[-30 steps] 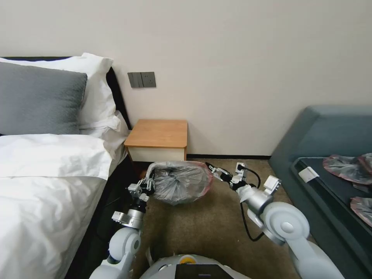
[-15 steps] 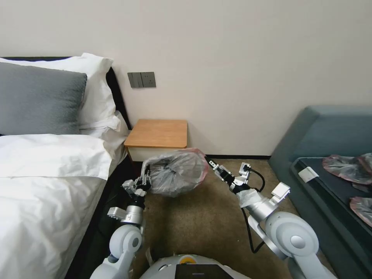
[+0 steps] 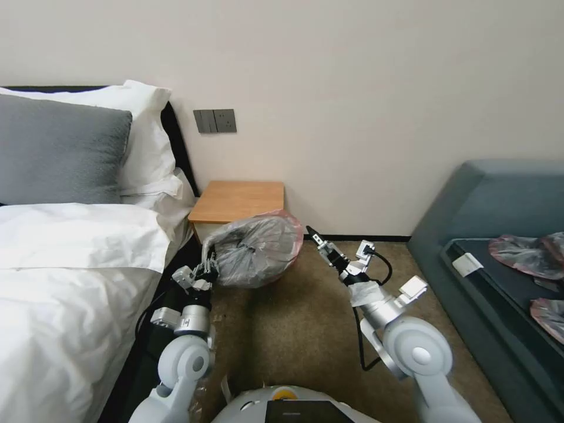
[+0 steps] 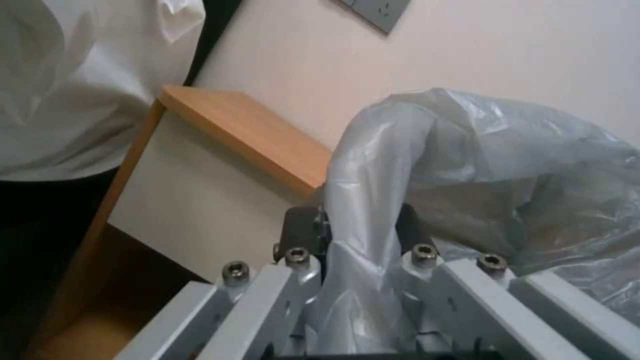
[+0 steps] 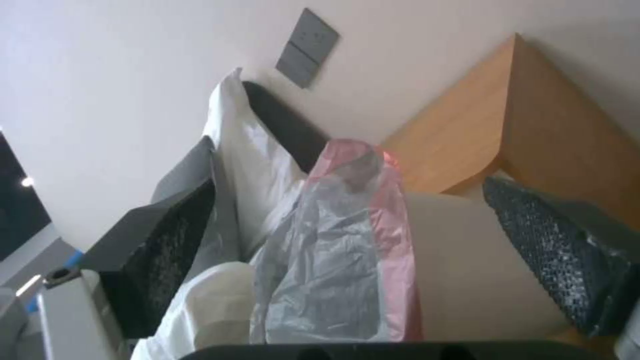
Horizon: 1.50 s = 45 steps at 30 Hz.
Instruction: Pick up the garbage bag from the table and place it over the trash can.
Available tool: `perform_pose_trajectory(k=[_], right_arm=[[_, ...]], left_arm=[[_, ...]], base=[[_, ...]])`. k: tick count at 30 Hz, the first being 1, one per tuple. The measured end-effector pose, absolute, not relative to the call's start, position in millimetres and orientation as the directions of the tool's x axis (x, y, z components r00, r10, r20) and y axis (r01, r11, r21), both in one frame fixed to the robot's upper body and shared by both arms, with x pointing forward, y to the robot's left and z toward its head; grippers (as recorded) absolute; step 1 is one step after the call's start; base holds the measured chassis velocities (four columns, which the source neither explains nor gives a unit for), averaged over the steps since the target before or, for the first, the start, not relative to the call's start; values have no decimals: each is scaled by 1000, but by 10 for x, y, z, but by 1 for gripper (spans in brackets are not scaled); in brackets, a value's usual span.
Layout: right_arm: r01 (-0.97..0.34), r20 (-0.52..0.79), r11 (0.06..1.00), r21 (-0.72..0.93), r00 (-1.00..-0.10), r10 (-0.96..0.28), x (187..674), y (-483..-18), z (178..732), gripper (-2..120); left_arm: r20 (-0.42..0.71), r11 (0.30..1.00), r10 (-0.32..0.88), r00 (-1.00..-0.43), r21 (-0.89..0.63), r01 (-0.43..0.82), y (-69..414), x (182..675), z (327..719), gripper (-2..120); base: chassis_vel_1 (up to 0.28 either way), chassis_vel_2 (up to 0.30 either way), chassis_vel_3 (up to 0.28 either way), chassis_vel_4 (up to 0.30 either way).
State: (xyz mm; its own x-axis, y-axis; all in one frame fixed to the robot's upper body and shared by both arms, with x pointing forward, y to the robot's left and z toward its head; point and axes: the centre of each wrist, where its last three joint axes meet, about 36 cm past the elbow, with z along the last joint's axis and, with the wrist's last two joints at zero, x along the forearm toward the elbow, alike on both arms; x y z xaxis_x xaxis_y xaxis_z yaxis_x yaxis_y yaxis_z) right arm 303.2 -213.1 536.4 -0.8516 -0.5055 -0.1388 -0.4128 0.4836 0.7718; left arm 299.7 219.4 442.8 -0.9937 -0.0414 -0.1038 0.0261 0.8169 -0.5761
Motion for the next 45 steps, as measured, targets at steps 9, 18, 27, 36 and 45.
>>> perform_pose_trajectory(k=[9, 18, 27, 36, 45], right_arm=[[-410, -174, 401, 819, -845, -506, 3205, -2023, 5257, 100], [-402, -193, 349, 846, -842, -503, 3371, -1916, 5180, 100], [-404, -196, 344, 847, -841, -505, 3501, -1876, 5157, 96], [-396, -183, 365, 843, -848, -497, 3615, -1882, 5070, 64], [-386, -164, 404, 829, -859, -485, 3647, -1880, 5014, 30]], left_arm=[[-103, 808, -40, -994, -588, 29, 2191, 3015, 4524, 9], [-110, 806, -41, -993, -591, 32, 2174, 2975, 4626, 9], [-110, 806, -38, -993, -591, 35, 2153, 2958, 4643, 9], [-115, 804, -29, -993, -593, 45, 2118, 2955, 4634, 9], [-122, 799, -12, -992, -599, 64, 2082, 2944, 4627, 9]], base=[[0, 0, 0, 0], [0, 0, 0, 0], [0, 0, 0, 0], [0, 0, 0, 0], [0, 0, 0, 0]])
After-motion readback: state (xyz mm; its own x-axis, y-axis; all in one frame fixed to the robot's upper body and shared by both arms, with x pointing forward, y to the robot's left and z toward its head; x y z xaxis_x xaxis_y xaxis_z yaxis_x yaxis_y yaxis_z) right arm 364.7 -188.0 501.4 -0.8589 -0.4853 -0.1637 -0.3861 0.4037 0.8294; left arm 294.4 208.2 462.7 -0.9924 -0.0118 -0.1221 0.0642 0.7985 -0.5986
